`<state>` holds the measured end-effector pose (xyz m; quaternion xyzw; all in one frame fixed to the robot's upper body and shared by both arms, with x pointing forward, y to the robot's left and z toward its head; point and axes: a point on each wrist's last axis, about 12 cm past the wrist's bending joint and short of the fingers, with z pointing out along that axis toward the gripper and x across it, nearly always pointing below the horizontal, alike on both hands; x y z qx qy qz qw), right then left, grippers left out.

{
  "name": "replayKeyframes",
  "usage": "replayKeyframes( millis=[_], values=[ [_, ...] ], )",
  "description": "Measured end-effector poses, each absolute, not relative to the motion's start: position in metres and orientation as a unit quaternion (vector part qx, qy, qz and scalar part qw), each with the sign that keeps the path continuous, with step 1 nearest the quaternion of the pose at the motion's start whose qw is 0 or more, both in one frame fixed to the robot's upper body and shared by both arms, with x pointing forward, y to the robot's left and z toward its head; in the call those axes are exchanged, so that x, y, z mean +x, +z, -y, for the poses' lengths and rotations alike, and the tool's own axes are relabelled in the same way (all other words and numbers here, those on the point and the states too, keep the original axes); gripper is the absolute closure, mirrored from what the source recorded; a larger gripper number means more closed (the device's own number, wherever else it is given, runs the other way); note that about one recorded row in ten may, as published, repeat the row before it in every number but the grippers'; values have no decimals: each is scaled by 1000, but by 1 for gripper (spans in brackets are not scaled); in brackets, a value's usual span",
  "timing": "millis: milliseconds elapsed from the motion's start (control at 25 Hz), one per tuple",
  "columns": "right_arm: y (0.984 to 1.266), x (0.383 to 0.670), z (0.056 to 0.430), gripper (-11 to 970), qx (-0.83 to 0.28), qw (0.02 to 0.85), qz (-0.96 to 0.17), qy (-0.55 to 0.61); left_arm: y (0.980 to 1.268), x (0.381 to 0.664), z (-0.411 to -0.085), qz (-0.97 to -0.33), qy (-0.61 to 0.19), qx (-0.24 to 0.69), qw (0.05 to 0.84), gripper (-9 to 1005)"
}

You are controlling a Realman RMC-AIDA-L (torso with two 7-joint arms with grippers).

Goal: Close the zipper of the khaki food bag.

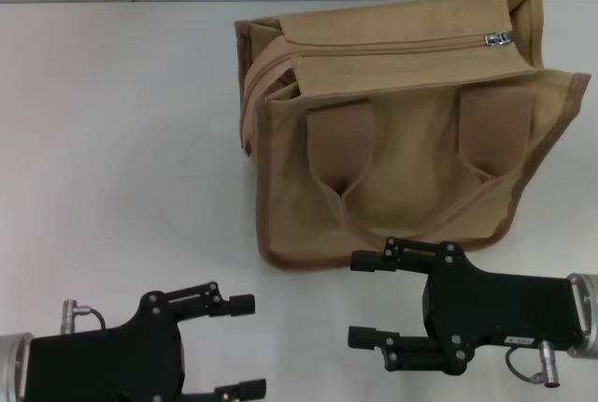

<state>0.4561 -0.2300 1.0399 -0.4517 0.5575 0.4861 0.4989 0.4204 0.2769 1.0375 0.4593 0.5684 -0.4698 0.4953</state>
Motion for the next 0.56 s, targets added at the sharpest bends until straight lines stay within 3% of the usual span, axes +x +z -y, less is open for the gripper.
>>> replayKeyframes(
  millis=[560],
  values=[
    [1041, 459, 226, 233, -448, 501, -557, 489, 1041, 426, -284, -578, -448, 427, 532, 239]
  ],
)
